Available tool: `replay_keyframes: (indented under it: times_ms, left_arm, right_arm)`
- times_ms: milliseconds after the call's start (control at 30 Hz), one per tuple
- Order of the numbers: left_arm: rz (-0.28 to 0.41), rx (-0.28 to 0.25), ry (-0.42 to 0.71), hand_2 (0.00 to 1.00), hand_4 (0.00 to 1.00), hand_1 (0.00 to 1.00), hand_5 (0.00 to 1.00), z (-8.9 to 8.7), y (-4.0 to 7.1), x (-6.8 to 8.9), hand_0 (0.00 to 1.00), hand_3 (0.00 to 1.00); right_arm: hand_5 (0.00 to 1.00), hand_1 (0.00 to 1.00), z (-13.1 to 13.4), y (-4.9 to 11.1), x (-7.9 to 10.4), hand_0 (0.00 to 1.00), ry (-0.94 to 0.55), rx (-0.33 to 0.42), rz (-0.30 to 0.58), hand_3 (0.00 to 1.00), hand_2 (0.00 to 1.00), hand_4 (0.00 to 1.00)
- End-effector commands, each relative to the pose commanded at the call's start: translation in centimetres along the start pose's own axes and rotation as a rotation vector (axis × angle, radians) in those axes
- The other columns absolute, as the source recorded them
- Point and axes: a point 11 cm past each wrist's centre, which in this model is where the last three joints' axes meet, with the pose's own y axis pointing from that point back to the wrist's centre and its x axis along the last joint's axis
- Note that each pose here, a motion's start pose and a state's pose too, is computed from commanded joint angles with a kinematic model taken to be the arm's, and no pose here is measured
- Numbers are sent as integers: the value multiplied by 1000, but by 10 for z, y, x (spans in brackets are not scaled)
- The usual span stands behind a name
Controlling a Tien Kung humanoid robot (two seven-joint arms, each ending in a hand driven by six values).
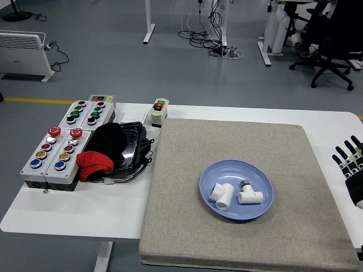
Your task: Pick pipe place plate twice
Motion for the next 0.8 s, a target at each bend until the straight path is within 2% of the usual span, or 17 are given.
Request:
replay_keyframes:
  times_ms: [300, 800]
  left_arm:
    - [-1, -6, 5, 511, 267, 586, 998, 2, 0, 0, 619, 586]
    - [-3, -11, 4, 512, 267, 586, 998, 5, 0, -1, 619, 587]
  right_arm:
    - [797, 896, 1, -2, -4, 975, 15, 6, -4, 904, 956, 518]
    - [846, 891, 0, -2, -2, 973, 6, 2, 11, 909, 956, 512]
